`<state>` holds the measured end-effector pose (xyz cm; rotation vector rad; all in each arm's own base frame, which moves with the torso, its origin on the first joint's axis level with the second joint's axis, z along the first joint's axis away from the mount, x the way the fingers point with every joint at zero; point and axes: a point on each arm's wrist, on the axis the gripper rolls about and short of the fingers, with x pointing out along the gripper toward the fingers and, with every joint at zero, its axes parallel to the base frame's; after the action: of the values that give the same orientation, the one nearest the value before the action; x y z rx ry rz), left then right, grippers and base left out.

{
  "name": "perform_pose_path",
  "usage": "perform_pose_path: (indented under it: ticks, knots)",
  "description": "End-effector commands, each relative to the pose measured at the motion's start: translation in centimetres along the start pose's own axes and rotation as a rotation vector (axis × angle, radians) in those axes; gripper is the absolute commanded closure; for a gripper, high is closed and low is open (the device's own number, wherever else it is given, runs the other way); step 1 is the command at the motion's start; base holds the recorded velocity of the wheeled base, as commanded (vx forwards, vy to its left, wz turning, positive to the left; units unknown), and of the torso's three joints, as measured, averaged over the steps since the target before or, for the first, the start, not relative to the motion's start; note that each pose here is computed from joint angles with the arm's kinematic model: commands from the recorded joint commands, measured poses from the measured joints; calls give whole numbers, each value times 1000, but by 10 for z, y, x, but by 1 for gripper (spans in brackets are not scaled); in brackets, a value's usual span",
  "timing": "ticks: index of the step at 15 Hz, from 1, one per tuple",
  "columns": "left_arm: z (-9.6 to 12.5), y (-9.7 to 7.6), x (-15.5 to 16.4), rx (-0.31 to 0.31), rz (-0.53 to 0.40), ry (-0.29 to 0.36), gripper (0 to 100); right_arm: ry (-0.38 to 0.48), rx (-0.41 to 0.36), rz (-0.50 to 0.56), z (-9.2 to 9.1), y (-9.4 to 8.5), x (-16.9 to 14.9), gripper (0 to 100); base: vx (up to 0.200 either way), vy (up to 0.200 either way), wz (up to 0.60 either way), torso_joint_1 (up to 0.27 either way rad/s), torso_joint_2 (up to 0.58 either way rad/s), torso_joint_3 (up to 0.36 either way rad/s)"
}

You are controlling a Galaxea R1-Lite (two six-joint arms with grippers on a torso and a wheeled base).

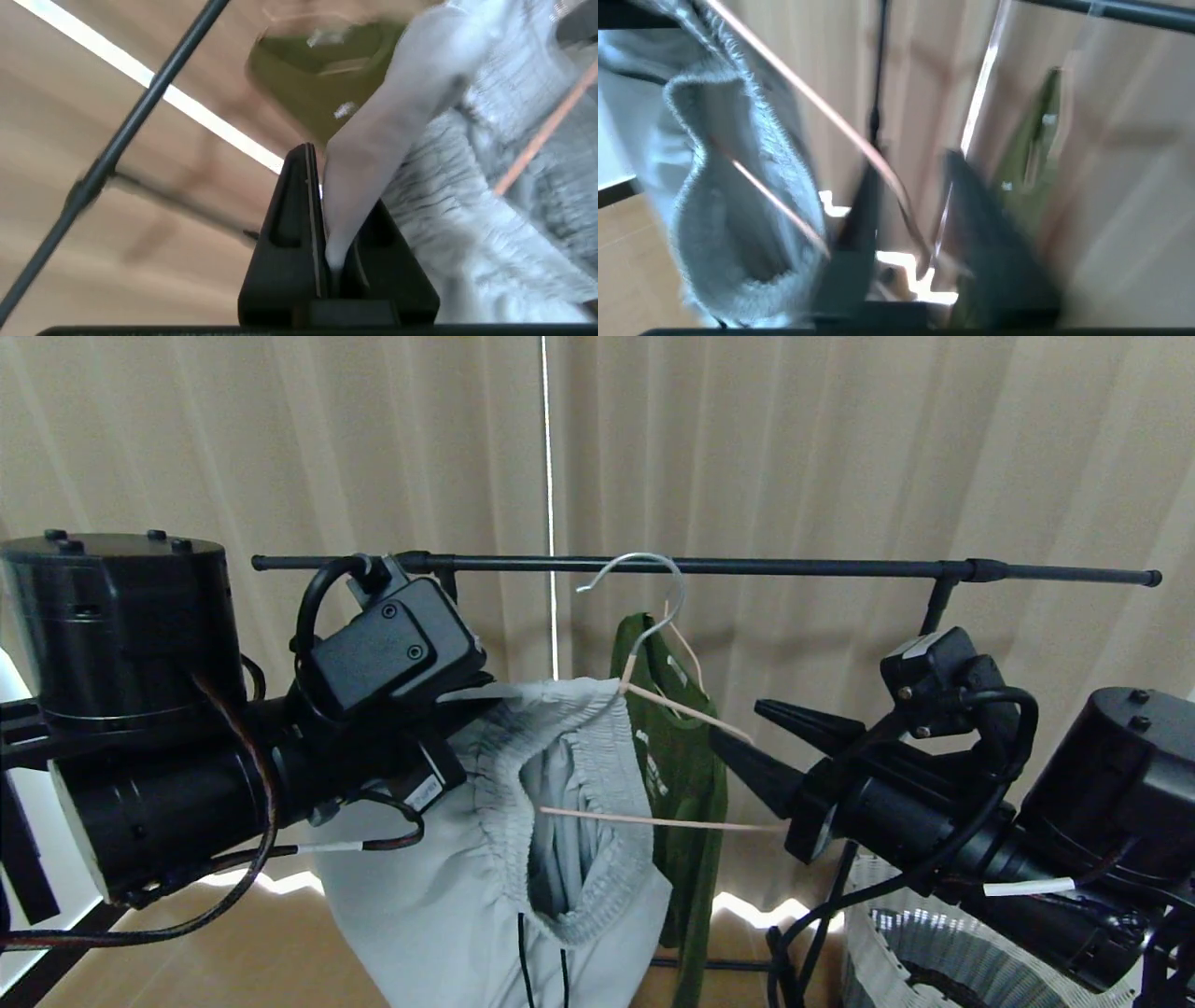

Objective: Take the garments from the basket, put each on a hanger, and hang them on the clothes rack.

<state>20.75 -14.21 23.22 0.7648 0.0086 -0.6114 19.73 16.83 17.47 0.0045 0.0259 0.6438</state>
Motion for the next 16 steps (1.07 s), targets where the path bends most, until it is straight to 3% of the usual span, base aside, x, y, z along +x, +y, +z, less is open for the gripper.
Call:
perform_pose_path:
  ticks: [1,3,6,9,11,13,16]
  knots:
    - [-3,2,1,-5,14,13,100,5,0,-11,-1,-3,-1,0,0,0,0,0,0,0]
    - [-12,3,-1,-9,23,47,100,3,1,-38,0,-10,-5,0,0,0,0,0,0,0]
    - [-26,9,-2,-26,114,155,100,0,-1,-46,1,-12,-10,0,0,0,0,0,0,0]
    - [-28,10,-2,-92,178,203,100,46,-1,-40,-11,-11,-11,0,0,0,0,0,0,0]
    - [-31,12,0,-128,292,293,100,61,-3,-22,-15,-6,-9,0,0,0,0,0,0,0]
    - [-25,13,1,-174,326,286,100,74,-4,-12,-18,-4,-9,0,0,0,0,0,0,0]
    - [-2,12,6,-290,320,185,100,97,-3,37,-24,9,-2,0,0,0,0,0,0,0]
